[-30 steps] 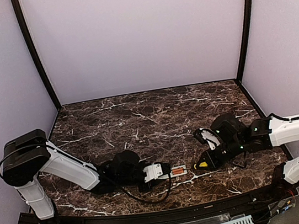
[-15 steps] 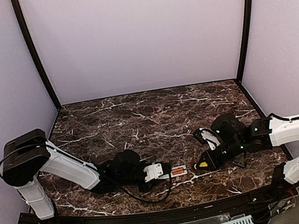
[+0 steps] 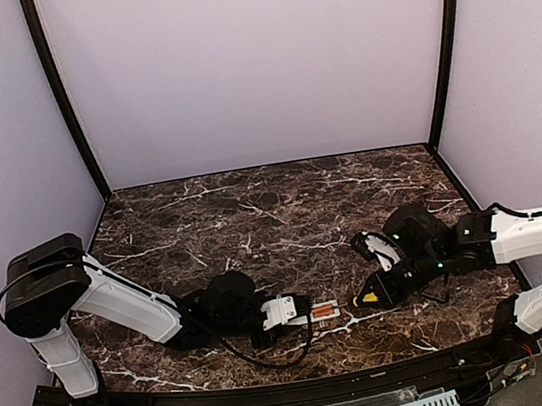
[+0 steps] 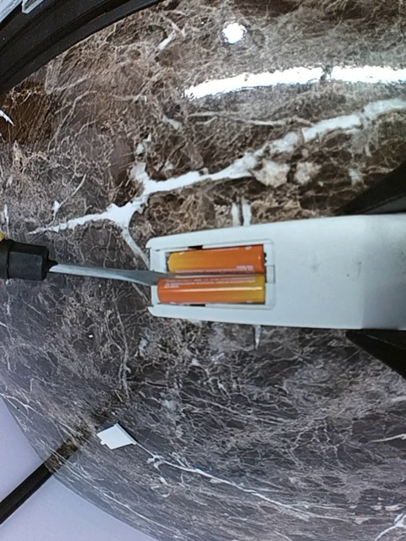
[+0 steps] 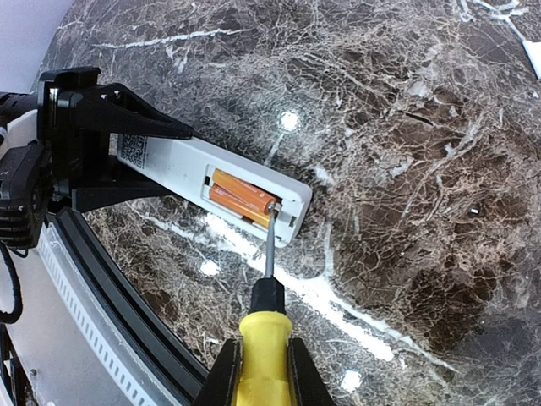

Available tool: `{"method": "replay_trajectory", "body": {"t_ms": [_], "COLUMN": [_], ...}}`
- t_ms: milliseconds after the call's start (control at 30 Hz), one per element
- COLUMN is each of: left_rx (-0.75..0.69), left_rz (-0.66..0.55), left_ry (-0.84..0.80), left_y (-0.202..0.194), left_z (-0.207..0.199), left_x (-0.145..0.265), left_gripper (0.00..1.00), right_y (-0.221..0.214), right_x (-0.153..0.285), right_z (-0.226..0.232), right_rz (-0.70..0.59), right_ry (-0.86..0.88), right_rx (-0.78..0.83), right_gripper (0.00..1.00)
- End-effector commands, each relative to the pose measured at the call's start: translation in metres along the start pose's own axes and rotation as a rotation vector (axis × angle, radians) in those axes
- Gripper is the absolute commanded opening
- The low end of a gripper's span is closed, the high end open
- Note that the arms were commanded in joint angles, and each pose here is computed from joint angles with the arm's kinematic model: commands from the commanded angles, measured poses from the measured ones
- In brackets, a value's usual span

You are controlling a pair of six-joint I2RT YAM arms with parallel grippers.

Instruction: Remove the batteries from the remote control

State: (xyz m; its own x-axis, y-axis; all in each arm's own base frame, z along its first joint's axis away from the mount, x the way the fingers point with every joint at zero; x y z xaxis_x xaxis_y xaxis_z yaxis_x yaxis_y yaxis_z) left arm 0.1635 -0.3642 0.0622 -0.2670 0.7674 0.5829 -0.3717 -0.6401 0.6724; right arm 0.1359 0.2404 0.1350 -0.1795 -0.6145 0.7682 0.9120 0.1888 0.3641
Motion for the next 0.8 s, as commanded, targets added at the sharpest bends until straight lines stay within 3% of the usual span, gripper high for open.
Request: {"method": "replay_trajectory", "body": {"t_ms": [0,767], "left_rx": [-0.033,-0.029], "left_rz": [-0.058,-0.039], "left_ry": [-0.114,-0.099], "left_y": [0.014,0.010], "left_z": [-0.020,-0.019], "left_x": [-0.005,-0.008], "left_gripper": [0.00,0.00], "right_y": [0.038,0.035], "right_x": [0.028,0.030], "right_z": [0.071,0.082], "right_rz": [-0.164,-0.142], "right_ry": [0.301,0.317], "right_rx": [0.132,0.155], "right_gripper": [0.00,0.00]}}
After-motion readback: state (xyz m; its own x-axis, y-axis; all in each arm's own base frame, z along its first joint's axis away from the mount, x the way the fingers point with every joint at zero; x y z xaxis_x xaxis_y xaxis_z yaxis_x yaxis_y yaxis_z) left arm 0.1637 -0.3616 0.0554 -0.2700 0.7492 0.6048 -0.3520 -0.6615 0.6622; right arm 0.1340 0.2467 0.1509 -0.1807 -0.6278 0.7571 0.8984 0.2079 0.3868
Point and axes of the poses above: each gripper's point midway between its finger pads, its own x axis back along the fingers, its own z axis along the line the jaws close on, y = z × x, the point moved 5 cm from there along x, back along the fingers, and after that the axes turned 10 degrees about -x, right-handed, at the moved point
